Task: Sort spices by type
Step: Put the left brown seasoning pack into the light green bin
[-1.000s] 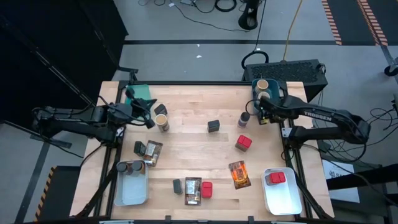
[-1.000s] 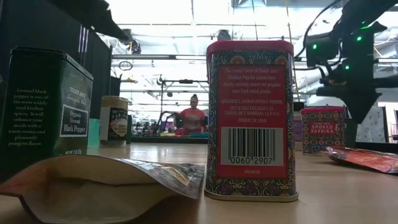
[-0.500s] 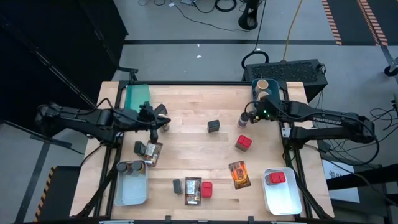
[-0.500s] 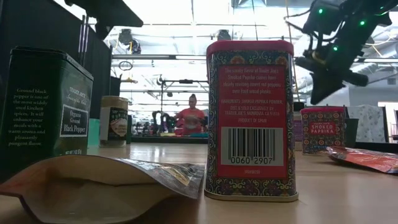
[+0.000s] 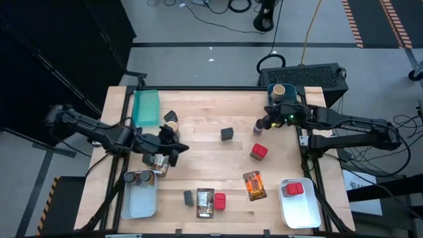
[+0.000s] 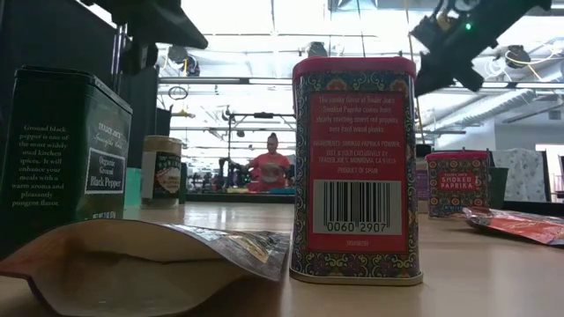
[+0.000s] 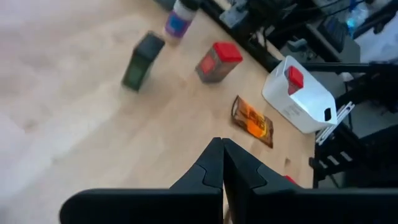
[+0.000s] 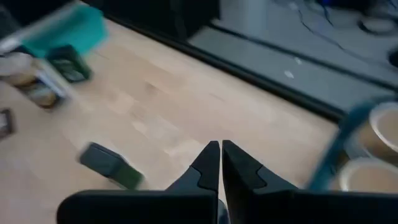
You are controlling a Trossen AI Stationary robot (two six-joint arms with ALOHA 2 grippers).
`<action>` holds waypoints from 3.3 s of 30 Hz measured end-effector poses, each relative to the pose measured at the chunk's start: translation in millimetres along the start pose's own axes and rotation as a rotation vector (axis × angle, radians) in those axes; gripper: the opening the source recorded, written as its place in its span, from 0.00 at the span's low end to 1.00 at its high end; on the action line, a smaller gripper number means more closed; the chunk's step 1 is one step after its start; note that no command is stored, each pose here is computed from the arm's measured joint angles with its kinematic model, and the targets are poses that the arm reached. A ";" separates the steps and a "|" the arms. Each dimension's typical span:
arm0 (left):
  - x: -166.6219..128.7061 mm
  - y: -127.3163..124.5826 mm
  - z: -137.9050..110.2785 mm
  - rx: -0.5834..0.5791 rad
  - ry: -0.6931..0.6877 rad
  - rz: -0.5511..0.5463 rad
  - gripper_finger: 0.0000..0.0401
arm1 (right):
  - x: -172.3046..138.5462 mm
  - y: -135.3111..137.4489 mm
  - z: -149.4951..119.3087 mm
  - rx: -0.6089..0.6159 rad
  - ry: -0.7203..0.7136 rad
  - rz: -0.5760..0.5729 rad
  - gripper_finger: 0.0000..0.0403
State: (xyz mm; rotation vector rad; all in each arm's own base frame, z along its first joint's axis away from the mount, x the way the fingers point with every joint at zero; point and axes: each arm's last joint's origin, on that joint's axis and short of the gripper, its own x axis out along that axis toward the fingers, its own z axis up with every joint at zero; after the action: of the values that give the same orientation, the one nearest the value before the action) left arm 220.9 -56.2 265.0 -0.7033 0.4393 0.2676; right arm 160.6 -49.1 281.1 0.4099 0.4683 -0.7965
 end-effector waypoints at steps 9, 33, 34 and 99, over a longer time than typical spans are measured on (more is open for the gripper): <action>19.0 -18.1 0.0 -0.087 0.082 0.110 0.01 | -6.2 7.2 5.0 -0.077 -0.071 0.075 0.00; 27.8 20.1 -28.7 -0.308 0.529 0.736 0.01 | -14.7 4.6 9.3 -0.089 -0.123 0.098 0.00; 29.5 21.1 -28.9 -0.299 0.533 0.740 0.01 | -14.7 4.6 9.3 -0.091 -0.123 0.098 0.00; 72.5 62.2 -73.7 -0.245 0.599 0.929 0.27 | -14.5 4.5 9.2 -0.119 -0.122 0.094 0.00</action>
State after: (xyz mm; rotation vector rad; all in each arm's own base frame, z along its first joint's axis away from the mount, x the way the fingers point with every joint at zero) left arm 238.9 -53.7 145.7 -0.7758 1.3206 1.0083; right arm 157.4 -42.6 297.4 0.2692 0.3775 -0.6942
